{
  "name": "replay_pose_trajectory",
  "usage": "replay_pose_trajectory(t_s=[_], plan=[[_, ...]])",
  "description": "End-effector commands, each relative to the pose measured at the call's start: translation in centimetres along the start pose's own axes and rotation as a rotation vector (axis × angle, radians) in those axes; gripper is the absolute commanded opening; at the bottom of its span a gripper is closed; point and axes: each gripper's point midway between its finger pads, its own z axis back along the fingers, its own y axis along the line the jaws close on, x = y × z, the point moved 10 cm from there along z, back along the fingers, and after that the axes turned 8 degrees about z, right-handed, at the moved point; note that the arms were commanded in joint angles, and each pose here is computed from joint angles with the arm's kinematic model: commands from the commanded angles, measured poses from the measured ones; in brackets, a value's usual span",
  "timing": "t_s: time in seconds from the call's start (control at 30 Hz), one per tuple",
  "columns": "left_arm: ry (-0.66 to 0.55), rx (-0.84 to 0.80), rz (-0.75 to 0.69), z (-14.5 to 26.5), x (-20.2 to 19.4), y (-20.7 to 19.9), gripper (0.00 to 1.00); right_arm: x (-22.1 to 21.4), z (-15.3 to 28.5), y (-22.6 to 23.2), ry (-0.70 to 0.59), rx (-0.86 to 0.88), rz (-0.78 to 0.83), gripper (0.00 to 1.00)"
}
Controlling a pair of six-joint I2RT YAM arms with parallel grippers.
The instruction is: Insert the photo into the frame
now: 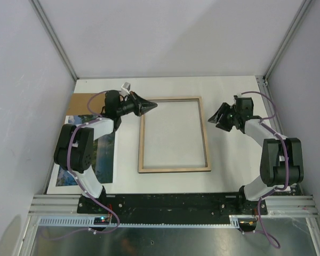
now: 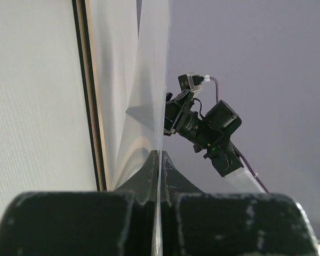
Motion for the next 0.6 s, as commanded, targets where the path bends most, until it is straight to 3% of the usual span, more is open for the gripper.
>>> replay_pose_trajectory(t_s=[0.0,0.57], plan=[[0.001,-0.040,-0.015,-0.40,-0.22,-0.18,0.00,-0.23,-0.44,0.07,0.003,0.009,0.004,0.59],[0.012,-0.043,-0.016,0.03,-0.85,0.63,0.00,-0.42,-0.57,0.06,0.008,0.000,0.012,0.59]])
